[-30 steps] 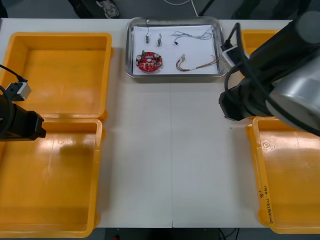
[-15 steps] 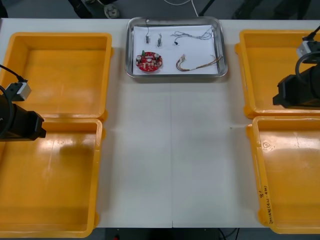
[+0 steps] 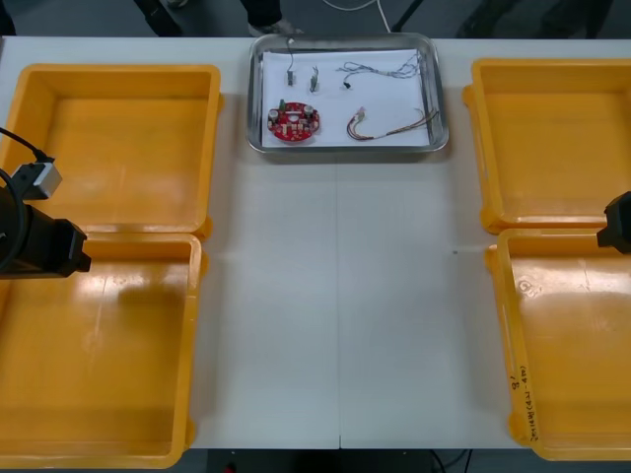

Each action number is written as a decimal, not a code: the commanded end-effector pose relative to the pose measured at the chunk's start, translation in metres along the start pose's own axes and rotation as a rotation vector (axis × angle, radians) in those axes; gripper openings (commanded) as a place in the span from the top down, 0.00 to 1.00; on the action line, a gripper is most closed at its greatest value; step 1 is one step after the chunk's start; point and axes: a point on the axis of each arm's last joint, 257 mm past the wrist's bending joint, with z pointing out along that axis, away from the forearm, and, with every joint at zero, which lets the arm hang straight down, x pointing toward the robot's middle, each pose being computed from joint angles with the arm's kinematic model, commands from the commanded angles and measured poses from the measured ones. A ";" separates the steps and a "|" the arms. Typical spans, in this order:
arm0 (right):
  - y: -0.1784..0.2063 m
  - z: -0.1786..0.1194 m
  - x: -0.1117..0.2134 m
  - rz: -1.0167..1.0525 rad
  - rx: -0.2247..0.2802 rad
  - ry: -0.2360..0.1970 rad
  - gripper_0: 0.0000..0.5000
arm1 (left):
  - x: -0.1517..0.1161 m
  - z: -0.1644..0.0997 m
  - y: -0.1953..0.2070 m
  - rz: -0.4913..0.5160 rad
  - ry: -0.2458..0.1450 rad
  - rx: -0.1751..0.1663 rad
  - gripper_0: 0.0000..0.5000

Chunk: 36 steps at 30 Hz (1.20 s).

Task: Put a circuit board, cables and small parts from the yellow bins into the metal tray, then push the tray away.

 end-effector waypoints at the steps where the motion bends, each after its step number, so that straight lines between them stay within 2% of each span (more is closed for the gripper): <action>1: -0.037 -0.001 -0.007 -0.011 0.028 -0.029 0.00 | -0.002 -0.006 -0.002 0.073 -0.029 0.015 0.00; 4: -0.037 0.004 -0.007 0.014 -0.007 -0.034 0.00 | -0.002 -0.006 -0.002 0.073 -0.029 0.015 0.00; 7: -0.038 0.009 -0.008 0.025 -0.019 -0.042 0.00 | -0.002 -0.006 -0.002 0.073 -0.029 0.015 0.00; 12: -0.039 0.014 -0.010 0.023 -0.013 -0.061 0.00 | -0.002 -0.006 -0.002 0.073 -0.029 0.015 0.00; 36: -0.015 0.031 0.007 0.047 -0.090 -0.023 0.00 | -0.002 -0.006 -0.002 0.073 -0.029 0.015 0.00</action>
